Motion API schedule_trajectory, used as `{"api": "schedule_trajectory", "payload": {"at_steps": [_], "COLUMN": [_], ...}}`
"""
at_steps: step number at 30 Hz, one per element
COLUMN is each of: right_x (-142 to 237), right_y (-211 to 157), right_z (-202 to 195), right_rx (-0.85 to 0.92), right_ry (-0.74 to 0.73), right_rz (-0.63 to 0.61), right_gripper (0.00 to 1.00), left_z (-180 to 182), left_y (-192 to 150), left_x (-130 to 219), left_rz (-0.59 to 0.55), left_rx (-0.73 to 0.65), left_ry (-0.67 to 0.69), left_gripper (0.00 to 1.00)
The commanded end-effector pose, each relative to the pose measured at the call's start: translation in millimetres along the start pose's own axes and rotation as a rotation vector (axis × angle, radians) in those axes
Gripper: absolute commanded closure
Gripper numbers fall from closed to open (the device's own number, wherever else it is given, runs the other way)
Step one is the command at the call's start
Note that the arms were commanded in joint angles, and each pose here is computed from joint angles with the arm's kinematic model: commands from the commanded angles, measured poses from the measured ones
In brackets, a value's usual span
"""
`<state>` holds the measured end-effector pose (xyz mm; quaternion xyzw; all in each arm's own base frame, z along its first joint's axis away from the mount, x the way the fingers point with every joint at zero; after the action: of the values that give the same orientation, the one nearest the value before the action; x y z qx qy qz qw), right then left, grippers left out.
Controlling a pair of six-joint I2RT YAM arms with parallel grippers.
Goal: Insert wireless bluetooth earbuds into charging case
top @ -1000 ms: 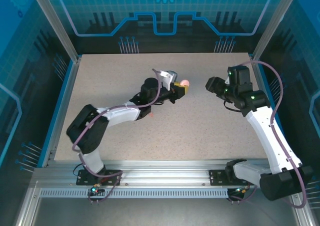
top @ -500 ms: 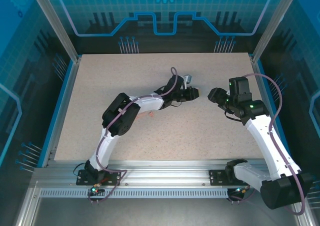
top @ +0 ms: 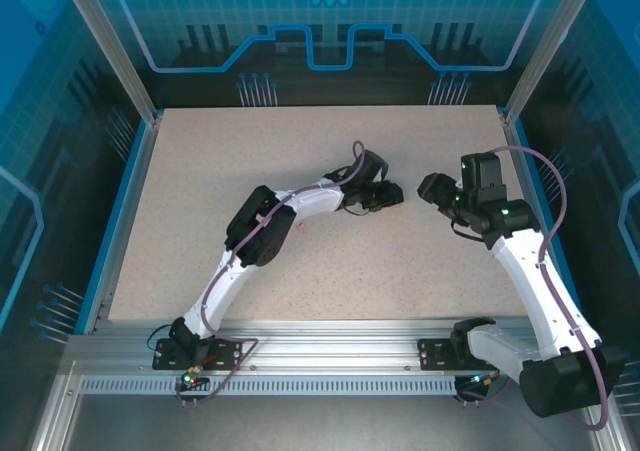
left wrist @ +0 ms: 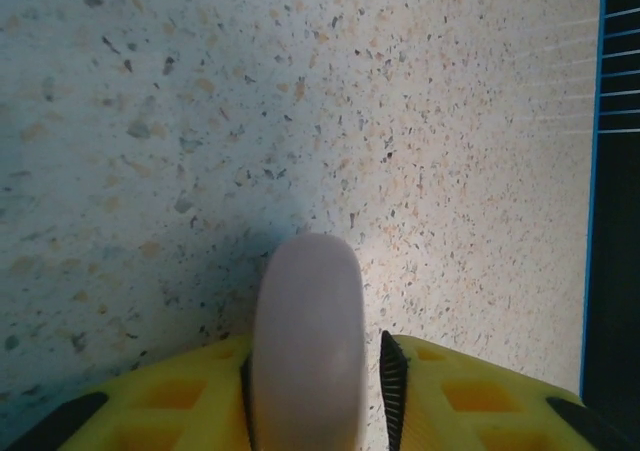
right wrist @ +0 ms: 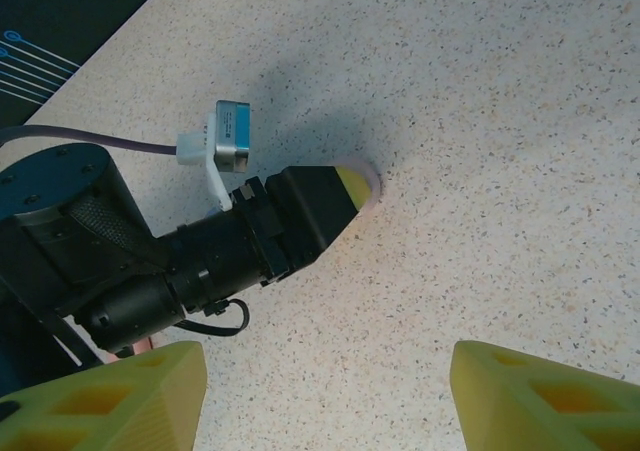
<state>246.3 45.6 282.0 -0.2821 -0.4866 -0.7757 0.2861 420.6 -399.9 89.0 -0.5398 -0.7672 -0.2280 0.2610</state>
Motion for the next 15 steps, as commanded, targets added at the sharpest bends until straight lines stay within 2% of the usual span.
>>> {"api": "schedule_trajectory", "payload": {"at_steps": [1, 6, 7, 9, 10, 15], "right_x": [5, 18, 22, 28, 31, 42], "right_y": [4, 6, 6, 6, 5, 3], "right_z": [-1, 3, 3, 3, 3, 2], "right_rx": [-0.006, 0.002, 0.002, 0.003, 0.004, 0.002], "right_ry": [0.015, 0.036, 0.039, 0.042, 0.044, 0.039], "right_rz": [-0.019, -0.028, -0.033, -0.047, -0.052, -0.071], "right_gripper": [0.3, 0.24, 0.23, 0.21, 0.21, 0.2], "left_z": [6, -2, -6, -14, -17, -42], "left_y": [-3, 0, 1, 3, 3, 4], "left_x": [2, 18, 24, 38, 45, 90], "left_rz": [0.012, -0.029, -0.043, -0.076, -0.094, -0.184], "left_rx": [0.0, -0.067, -0.086, -0.125, -0.145, -0.253], "left_ry": [0.091, 0.133, 0.138, 0.149, 0.159, 0.141], "left_gripper": [0.59, 0.37, 0.3, 0.24, 0.15, 0.11]}}
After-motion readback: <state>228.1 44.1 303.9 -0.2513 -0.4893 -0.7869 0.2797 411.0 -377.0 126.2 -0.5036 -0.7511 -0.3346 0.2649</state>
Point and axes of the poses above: each hand's point on the last joint's axis, 136 mm out from that joint toward the fingers, its own x axis back along the fingers, its own z axis along the line the jaws close on, y = z × x, the point moved 8 cm from there along x, back along the fingers, and after that the axes turned 13 degrees about x, right-handed, at the moved point
